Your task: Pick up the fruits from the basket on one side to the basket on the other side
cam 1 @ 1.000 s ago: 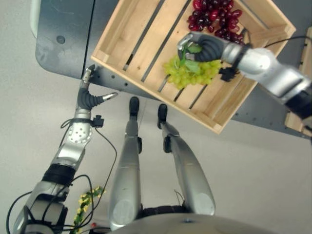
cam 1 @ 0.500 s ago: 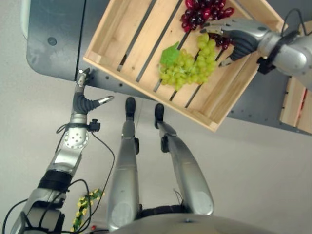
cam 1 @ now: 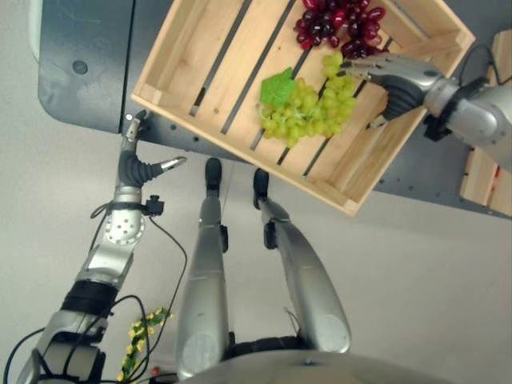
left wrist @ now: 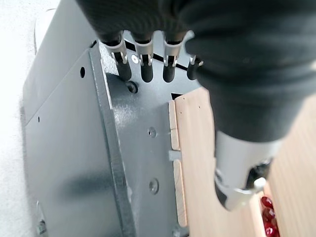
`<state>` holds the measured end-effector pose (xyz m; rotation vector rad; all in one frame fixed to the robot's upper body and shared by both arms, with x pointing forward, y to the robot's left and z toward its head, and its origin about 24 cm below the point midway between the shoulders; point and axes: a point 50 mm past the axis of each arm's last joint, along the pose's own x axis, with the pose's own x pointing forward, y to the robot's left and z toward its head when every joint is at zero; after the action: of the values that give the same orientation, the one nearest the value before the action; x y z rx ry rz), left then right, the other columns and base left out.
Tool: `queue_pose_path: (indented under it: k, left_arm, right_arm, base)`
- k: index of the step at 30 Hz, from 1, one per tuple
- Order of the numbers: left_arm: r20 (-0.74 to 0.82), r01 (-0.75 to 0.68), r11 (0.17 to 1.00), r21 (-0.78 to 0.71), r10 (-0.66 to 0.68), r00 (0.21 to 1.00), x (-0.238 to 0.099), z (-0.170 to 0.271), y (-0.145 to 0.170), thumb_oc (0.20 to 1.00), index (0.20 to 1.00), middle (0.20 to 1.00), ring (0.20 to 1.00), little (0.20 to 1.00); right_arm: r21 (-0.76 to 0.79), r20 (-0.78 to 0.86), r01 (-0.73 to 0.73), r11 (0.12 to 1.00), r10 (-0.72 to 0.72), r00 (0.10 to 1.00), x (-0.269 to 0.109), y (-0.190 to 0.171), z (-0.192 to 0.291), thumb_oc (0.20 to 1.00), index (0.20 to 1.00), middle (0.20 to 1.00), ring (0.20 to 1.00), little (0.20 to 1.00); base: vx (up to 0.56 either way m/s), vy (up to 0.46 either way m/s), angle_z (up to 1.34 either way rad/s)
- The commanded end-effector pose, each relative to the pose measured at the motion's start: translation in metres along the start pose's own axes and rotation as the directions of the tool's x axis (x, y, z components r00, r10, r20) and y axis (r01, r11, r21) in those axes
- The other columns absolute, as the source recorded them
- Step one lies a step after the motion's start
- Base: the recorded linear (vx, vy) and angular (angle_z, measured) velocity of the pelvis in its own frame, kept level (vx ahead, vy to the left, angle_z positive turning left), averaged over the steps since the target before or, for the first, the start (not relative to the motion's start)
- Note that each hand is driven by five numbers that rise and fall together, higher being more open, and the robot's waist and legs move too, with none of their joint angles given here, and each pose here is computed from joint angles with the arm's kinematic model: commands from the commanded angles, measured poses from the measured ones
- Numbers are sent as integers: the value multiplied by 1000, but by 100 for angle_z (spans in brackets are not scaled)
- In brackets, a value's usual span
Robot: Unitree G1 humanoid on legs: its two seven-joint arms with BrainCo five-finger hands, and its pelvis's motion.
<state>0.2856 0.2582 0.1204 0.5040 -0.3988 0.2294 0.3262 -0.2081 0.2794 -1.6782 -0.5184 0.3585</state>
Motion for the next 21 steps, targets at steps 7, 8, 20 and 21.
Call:
queue_pose_path:
  k: [7, 8, 20, 21]
  left_arm:
    - [58, 12, 1000, 15, -13, 998, -2, 10, 1, 1000, 1000, 1000, 1000, 1000]
    - [59, 15, 1000, 16, -16, 998, -1, 10, 1, 1000, 1000, 1000, 1000, 1000]
    - [73, -6, 1000, 30, 4, 997, 0, 13, 8, 1000, 1000, 1000, 1000, 1000]
    - [77, -6, 1000, 31, 3, 997, 0, 14, 8, 1000, 1000, 1000, 1000, 1000]
  right_arm:
    - [4, 36, -22, 1000, 22, 999, 22, 11, 11, 1000, 1000, 1000, 1000, 1000]
    - [2, 31, -25, 1000, 25, 999, 28, 15, 12, 1000, 1000, 1000, 1000, 1000]
    - [-66, -2, 0, 998, 0, 1000, 43, 13, 9, 1000, 1000, 1000, 1000, 1000]
    - [-73, -12, 3, 997, -4, 1000, 44, 12, 8, 1000, 1000, 1000, 1000, 1000]
  base:
    - [0, 0, 0]
    - [0, 0, 0]
    - [0, 0, 0]
    - [0, 0, 0]
